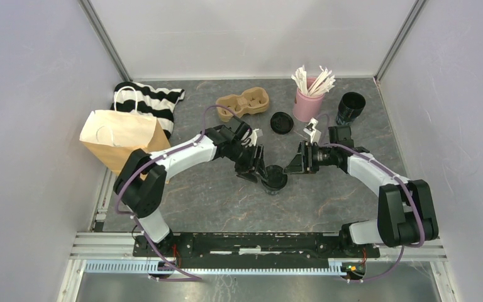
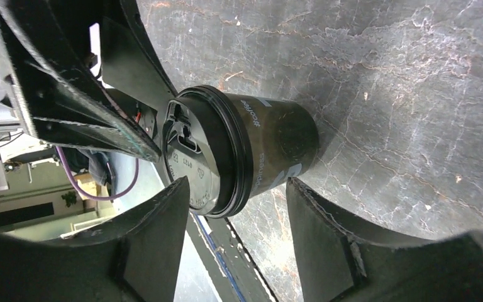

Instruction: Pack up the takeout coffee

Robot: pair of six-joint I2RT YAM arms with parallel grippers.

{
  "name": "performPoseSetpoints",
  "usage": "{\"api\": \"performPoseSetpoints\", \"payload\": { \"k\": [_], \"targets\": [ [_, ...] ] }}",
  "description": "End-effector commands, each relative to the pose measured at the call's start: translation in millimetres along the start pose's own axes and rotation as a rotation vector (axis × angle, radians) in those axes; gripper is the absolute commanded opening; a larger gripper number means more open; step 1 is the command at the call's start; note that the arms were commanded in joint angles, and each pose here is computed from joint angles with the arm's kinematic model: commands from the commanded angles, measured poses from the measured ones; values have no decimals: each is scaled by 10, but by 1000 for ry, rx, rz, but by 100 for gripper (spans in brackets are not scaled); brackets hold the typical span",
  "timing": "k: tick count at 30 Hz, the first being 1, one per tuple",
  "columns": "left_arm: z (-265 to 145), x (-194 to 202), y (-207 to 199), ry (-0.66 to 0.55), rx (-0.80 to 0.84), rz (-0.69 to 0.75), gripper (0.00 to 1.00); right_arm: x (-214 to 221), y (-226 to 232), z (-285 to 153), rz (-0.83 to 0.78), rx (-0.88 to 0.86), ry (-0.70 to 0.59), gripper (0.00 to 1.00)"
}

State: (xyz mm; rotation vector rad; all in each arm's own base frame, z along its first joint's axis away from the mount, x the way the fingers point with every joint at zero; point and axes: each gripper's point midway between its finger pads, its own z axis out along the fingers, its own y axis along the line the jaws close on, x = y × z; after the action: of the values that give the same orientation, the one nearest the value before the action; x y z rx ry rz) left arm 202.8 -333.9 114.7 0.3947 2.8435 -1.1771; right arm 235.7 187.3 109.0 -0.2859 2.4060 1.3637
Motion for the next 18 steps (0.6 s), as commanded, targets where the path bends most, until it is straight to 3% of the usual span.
{"api": "performPoseSetpoints", "payload": {
  "k": [1, 6, 14, 16, 18],
  "targets": [
    [93, 9, 70, -3, -4, -13, 57, 12, 8, 71, -18, -44, -4, 61],
    [193, 60, 281, 4, -63, -5, 54, 136, -153, 142, 25, -13, 4, 53],
    [340, 151, 663, 2, -164, -16, 51, 390, -532, 187, 110, 87, 26, 51],
    [295, 144, 586, -3, -144, -5, 51, 335, -407, 155, 102, 43, 25, 52],
    [184, 63, 374, -38, -88, 12, 59, 174, -238, 89, 54, 13, -2, 56]
  ]
}}
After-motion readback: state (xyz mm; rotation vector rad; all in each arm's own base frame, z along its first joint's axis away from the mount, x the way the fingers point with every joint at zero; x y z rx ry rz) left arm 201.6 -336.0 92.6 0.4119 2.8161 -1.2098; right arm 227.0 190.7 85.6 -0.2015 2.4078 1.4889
